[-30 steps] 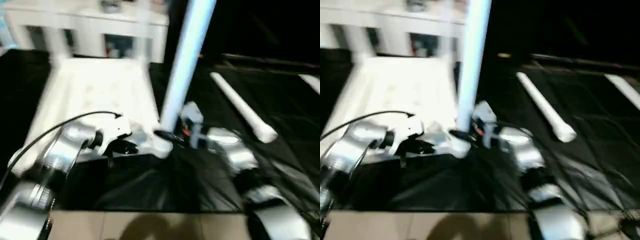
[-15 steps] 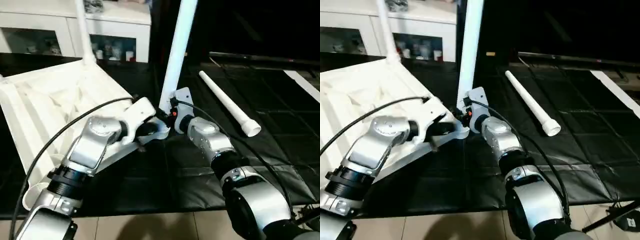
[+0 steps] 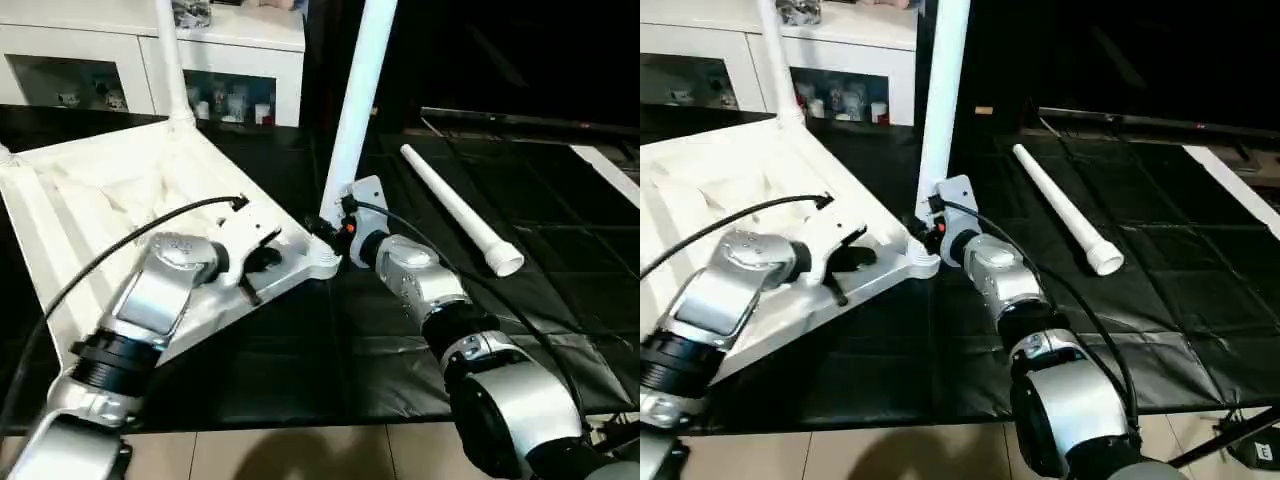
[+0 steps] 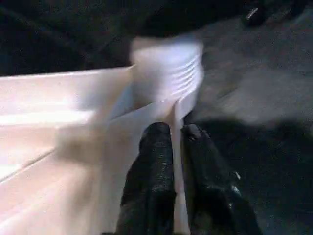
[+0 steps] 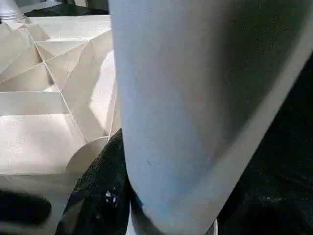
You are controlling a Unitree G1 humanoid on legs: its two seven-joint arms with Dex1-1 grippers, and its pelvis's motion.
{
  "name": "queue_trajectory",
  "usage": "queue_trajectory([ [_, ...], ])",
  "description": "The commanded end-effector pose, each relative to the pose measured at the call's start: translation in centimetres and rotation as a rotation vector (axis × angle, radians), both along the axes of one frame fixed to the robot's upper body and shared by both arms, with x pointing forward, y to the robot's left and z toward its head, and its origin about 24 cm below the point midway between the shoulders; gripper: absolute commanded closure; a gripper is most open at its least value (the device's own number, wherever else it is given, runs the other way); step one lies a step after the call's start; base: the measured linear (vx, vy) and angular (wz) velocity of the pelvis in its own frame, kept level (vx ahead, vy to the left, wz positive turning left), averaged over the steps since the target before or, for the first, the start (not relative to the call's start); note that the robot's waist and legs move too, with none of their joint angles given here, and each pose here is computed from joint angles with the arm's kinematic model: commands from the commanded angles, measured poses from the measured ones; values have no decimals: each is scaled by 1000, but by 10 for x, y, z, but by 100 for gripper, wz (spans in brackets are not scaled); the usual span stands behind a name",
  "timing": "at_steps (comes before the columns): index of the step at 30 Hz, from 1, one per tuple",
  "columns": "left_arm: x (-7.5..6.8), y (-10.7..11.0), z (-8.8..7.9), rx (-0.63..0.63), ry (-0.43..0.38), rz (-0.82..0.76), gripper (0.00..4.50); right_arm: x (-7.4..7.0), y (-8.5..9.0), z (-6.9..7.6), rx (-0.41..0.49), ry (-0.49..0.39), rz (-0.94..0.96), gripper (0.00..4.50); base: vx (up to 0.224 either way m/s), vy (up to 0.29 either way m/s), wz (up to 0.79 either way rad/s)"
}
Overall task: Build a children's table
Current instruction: Rotate leg to tighten
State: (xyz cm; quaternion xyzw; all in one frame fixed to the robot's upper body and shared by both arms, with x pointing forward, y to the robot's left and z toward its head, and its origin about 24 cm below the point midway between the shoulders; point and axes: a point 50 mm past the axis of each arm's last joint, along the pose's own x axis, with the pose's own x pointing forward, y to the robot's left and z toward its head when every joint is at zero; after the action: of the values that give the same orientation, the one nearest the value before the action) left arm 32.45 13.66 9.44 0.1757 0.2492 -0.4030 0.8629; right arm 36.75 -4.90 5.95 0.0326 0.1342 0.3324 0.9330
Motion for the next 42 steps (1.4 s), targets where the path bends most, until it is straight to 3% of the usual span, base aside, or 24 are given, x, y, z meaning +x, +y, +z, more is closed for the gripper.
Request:
queue_trajectory([
  [1, -1, -5, 4, -25, -3, -16, 374, -27, -7, -56, -89, 246, 10, 262, 0, 0, 0],
  [6, -1, -5, -5, 25, 6, -11, 333, -27, -8, -56, -89, 242, 15, 262, 0, 0, 0],
  [11, 7, 6, -13, 121, -39, 53, 297, -27, -7, -56, -88, 241, 18, 262, 0, 0, 0],
  [18, 3, 7, -24, 57, 66, 76, 272, -28, -8, -56, -91, 244, 25, 262, 0, 0, 0],
  [19, 3, 8, -24, 60, 65, 78, 300, -28, -8, -56, -92, 244, 26, 262, 0, 0, 0],
  [23, 3, 7, -24, 12, 86, 78, 306, -28, -8, -56, -92, 244, 25, 262, 0, 0, 0],
  [24, 3, 6, -23, 0, 94, 72, 343, -28, -8, -56, -92, 244, 24, 262, 0, 0, 0],
  [25, 3, 6, -23, 0, 94, 72, 351, -28, -8, -56, -92, 244, 24, 262, 0, 0, 0],
  [29, 4, 10, -28, 69, 83, 76, 388, -27, -8, -56, -94, 242, 25, 262, 0, 0, 0],
  [34, 6, 14, -31, 99, 78, 75, 410, -27, -8, -56, -94, 241, 29, 262, 0, 0, 0],
  [36, 6, 16, -32, 128, 77, 61, 439, -27, -9, -56, -95, 241, 29, 262, 0, 0, 0],
  [42, 9, 14, -27, 102, 61, 52, 450, -27, -10, -56, -105, 237, 31, 262, 0, 0, 0],
])
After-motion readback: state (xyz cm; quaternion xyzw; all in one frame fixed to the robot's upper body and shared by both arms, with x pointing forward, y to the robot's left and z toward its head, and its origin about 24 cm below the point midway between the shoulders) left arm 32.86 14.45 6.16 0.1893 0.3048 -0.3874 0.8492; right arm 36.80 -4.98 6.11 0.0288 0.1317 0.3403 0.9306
